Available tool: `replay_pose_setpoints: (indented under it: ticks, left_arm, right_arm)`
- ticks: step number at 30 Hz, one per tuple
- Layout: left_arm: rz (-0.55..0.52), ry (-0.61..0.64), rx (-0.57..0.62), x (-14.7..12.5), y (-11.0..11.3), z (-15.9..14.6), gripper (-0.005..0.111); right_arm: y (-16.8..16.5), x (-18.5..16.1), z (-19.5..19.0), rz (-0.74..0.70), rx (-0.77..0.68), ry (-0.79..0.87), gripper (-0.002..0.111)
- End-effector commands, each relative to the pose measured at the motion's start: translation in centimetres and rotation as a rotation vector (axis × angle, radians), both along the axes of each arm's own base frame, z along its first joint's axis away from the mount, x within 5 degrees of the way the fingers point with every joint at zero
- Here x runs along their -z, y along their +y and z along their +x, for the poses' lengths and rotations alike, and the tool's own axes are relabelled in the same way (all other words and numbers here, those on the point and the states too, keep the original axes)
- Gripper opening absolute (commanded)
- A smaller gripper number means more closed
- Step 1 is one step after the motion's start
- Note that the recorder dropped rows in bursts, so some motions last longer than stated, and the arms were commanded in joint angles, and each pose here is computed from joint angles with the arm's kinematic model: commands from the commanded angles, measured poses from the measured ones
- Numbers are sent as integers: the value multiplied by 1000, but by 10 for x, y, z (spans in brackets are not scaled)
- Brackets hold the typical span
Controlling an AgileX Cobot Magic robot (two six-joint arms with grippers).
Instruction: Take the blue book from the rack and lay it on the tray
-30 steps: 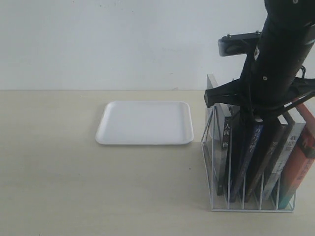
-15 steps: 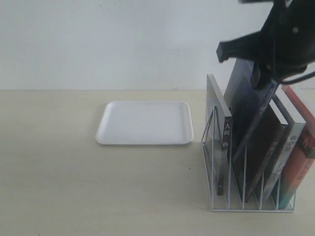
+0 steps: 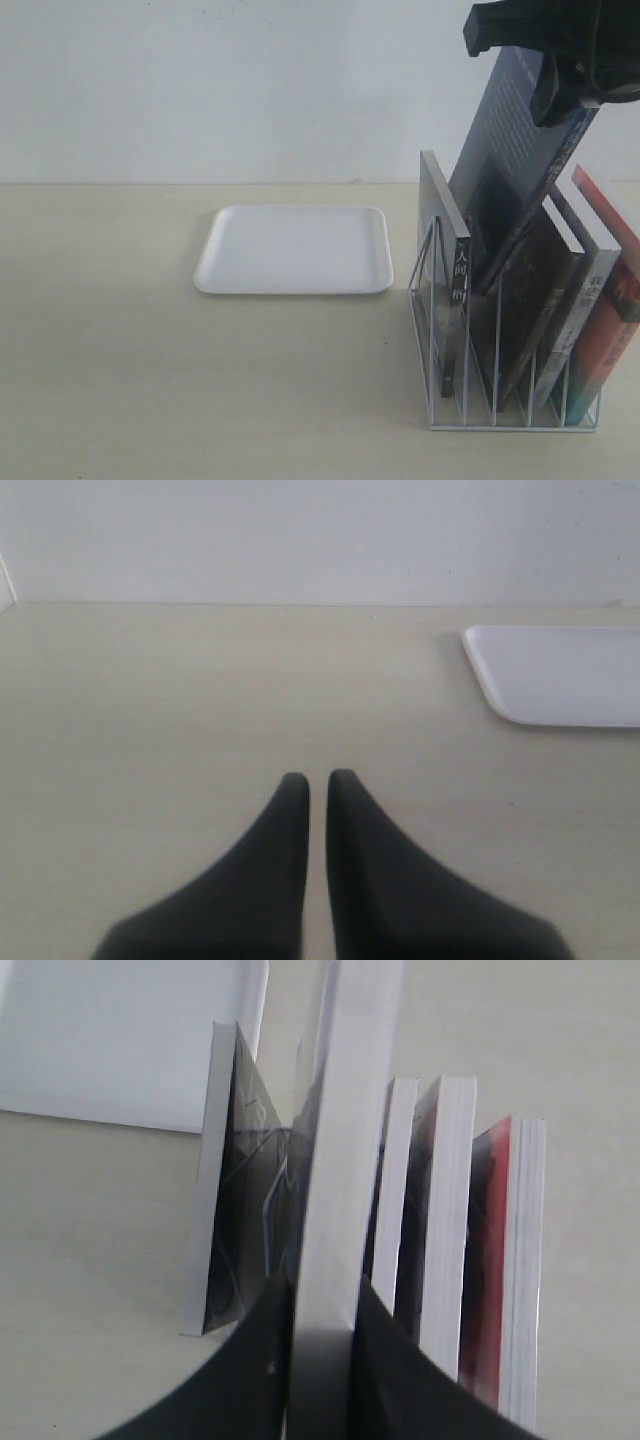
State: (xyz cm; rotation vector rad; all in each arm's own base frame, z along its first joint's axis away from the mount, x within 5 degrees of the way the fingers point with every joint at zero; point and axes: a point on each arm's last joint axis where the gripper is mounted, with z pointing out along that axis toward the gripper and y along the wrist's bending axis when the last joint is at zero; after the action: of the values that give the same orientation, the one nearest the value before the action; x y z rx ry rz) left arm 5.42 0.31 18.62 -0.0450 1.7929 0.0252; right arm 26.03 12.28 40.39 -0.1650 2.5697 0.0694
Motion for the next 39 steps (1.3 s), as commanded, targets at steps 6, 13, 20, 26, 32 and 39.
replay_pose_setpoints:
  ticks: [6,13,20,26,32,39]
  left_arm:
    - [4,-4,9,1,0,0,6]
    - [4,-4,9,1,0,0,6]
    - [4,-4,9,1,0,0,6]
    - [4,-4,9,1,0,0,6]
    - [4,-4,9,1,0,0,6]
    - [4,-4,9,1,0,0,6]
  right_arm:
    - [-3,-23,0,-1,-21,-98,0]
    - [-9,-81,-19,106,-61,-271,0]
    - [18,-95,-43,341,-384,-215,0]
    - [57,-83,-32,581,-625,-202,0]
    - [119,-36,-14,499,-744,-176,0]
    - [188,7,-4,183,-608,-389,0]
